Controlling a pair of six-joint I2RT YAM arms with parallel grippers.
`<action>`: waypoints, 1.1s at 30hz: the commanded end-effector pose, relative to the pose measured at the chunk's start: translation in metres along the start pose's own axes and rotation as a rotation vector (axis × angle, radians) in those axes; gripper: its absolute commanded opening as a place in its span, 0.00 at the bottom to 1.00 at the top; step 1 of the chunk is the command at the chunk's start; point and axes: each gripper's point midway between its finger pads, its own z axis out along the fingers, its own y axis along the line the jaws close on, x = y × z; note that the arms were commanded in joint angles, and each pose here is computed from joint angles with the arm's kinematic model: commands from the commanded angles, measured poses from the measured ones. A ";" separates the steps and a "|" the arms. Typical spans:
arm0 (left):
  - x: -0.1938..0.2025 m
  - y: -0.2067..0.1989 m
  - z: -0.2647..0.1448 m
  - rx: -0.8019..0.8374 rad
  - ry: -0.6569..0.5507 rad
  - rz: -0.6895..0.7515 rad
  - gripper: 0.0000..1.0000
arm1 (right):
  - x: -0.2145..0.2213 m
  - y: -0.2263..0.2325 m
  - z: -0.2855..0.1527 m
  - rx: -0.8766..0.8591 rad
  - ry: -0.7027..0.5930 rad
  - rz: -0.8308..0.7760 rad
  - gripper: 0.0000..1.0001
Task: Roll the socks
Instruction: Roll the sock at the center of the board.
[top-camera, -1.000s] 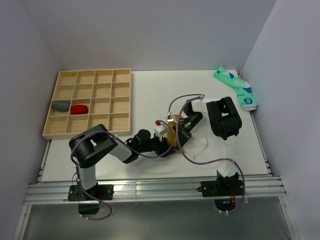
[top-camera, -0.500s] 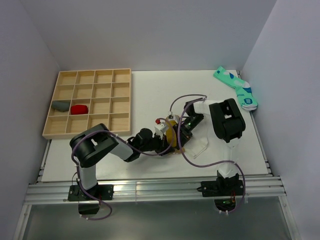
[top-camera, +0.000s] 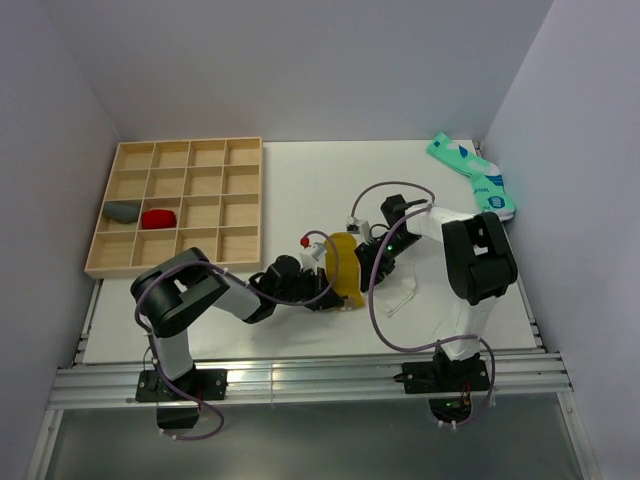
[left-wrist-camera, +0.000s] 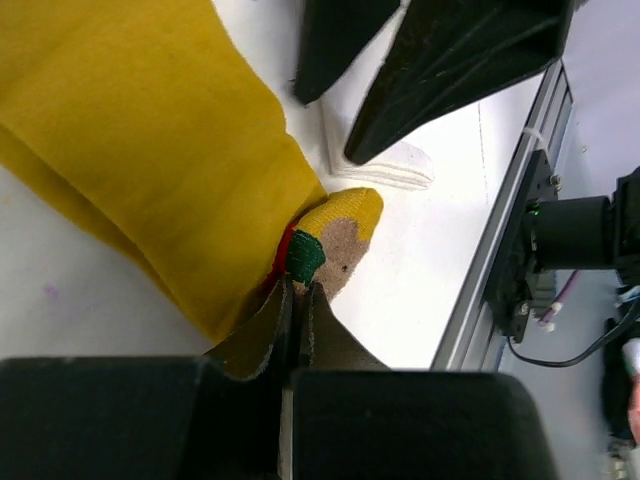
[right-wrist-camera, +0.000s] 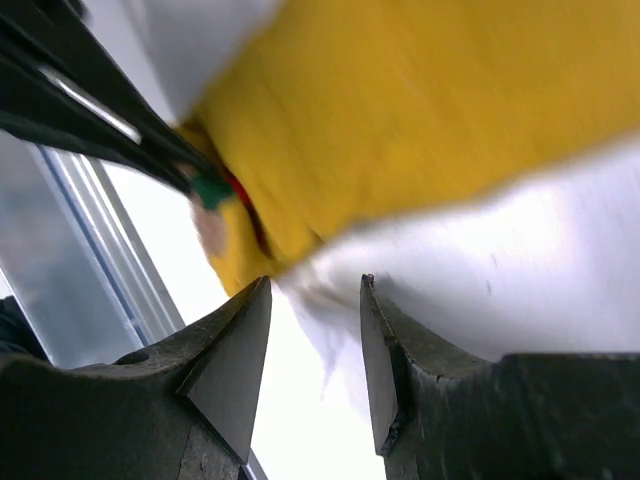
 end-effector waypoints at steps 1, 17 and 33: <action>0.036 0.025 -0.015 -0.092 0.115 -0.136 0.00 | 0.010 -0.013 -0.009 0.053 -0.001 -0.016 0.48; 0.068 0.022 -0.024 -0.066 0.347 -0.450 0.00 | -0.010 -0.004 -0.054 0.350 -0.177 -0.428 0.43; 0.071 0.024 -0.026 -0.136 0.426 -0.598 0.00 | 0.022 0.068 0.015 0.295 -0.079 -0.879 0.46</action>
